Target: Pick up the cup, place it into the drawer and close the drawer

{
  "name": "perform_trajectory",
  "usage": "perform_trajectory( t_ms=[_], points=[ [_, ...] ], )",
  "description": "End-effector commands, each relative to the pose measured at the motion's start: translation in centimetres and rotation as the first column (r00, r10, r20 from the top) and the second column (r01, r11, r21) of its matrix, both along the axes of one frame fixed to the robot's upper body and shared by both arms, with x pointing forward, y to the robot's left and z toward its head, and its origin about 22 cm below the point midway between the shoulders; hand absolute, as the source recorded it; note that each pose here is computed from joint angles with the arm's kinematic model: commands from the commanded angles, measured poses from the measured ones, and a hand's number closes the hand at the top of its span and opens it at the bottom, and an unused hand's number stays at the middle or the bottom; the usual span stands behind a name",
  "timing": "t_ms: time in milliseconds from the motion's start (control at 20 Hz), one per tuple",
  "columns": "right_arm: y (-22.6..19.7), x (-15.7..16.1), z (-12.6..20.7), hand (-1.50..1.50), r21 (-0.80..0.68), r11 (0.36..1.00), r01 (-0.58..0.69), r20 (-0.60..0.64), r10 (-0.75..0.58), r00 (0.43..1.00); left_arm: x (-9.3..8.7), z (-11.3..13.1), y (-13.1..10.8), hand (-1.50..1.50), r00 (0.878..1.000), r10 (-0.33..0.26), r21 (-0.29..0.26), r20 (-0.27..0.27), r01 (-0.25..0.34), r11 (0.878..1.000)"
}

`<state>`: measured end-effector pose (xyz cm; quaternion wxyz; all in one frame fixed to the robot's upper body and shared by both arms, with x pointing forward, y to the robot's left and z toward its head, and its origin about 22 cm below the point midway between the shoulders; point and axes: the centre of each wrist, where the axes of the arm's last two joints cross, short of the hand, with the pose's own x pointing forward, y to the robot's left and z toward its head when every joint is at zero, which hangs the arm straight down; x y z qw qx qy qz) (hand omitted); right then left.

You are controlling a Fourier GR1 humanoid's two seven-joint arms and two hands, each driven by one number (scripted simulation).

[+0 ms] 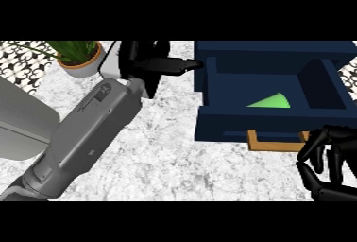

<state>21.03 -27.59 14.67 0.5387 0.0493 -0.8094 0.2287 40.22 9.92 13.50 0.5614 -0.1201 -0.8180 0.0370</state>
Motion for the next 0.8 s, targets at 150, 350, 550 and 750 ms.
perform_trajectory(
  t_ms=[150, 350, 550, 750],
  points=[
    [1.3, 0.7, -1.7, 1.50, -0.139, 0.989, 0.053, -0.032, -0.058, 0.998, -4.4, -1.8, 6.3, -1.50, 0.998, 0.052, -0.022, -0.029, -0.053, 0.998],
    [1.0, 1.1, -2.7, 1.50, -0.185, 0.980, 0.076, -0.039, -0.085, 0.996, -7.5, -2.1, 11.1, -1.50, 0.998, 0.043, -0.034, -0.047, -0.045, 0.998],
    [1.9, 3.3, -2.8, 1.50, -0.400, 0.916, 0.019, 0.027, -0.009, 1.000, -7.9, -4.1, 13.5, -1.50, 0.998, 0.052, -0.050, -0.041, -0.054, 0.997],
    [3.7, 3.8, -5.1, 1.50, -0.568, 0.822, 0.040, 0.089, 0.012, 0.996, -9.5, -6.4, 13.9, -1.50, 0.998, 0.043, -0.075, -0.046, -0.046, 0.996]
  ],
)
